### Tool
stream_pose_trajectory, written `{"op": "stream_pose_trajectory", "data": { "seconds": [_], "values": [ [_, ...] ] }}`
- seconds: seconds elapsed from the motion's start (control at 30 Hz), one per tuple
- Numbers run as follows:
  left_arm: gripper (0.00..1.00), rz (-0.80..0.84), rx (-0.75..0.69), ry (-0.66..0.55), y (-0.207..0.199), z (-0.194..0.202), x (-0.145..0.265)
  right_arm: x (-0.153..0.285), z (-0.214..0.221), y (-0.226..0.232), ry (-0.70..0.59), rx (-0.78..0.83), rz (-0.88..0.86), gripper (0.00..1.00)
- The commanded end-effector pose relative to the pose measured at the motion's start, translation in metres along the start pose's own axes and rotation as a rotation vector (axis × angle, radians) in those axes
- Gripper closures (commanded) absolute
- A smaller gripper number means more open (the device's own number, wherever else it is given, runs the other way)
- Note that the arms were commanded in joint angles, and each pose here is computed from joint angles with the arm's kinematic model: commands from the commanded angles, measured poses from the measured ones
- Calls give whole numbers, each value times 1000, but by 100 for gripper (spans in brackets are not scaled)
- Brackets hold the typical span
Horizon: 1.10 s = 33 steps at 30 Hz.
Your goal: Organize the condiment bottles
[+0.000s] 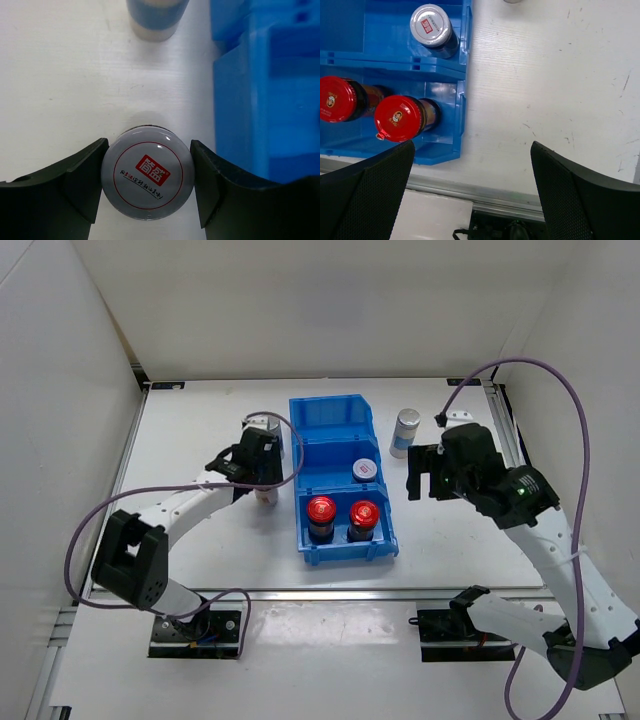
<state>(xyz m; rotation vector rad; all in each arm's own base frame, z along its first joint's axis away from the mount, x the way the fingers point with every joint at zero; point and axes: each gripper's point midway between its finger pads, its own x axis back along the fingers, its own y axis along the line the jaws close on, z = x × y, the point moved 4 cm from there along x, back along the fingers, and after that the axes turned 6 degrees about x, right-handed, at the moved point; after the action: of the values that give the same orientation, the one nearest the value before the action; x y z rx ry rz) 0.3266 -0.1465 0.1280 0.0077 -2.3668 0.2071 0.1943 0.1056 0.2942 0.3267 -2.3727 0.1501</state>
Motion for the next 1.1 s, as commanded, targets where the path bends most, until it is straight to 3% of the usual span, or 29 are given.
{"op": "stream_pose_trajectory", "data": {
  "seconds": [0.0, 0.17, 0.27, 0.63, 0.9, 1.07],
  "values": [
    [89, 111, 76, -288, -28, -96, 77, 7, 4, -9, -3, 20, 36, 0],
    [89, 177, 68, -461, -68, -147, 141, 11, 6, -16, -14, 19, 76, 0],
    [89, 219, 36, -447, -91, -149, 135, 13, 13, -18, 3, 24, 79, 0],
    [89, 263, 2, -247, -143, -105, 46, 29, 31, -24, 5, -9, 80, 0],
    [89, 266, -34, -172, -159, -67, 20, 32, 38, -26, 15, -6, 82, 0],
    [78, 248, -61, -115, -161, -47, -2, 28, 46, -24, 38, -10, 68, 0]
  ]
}}
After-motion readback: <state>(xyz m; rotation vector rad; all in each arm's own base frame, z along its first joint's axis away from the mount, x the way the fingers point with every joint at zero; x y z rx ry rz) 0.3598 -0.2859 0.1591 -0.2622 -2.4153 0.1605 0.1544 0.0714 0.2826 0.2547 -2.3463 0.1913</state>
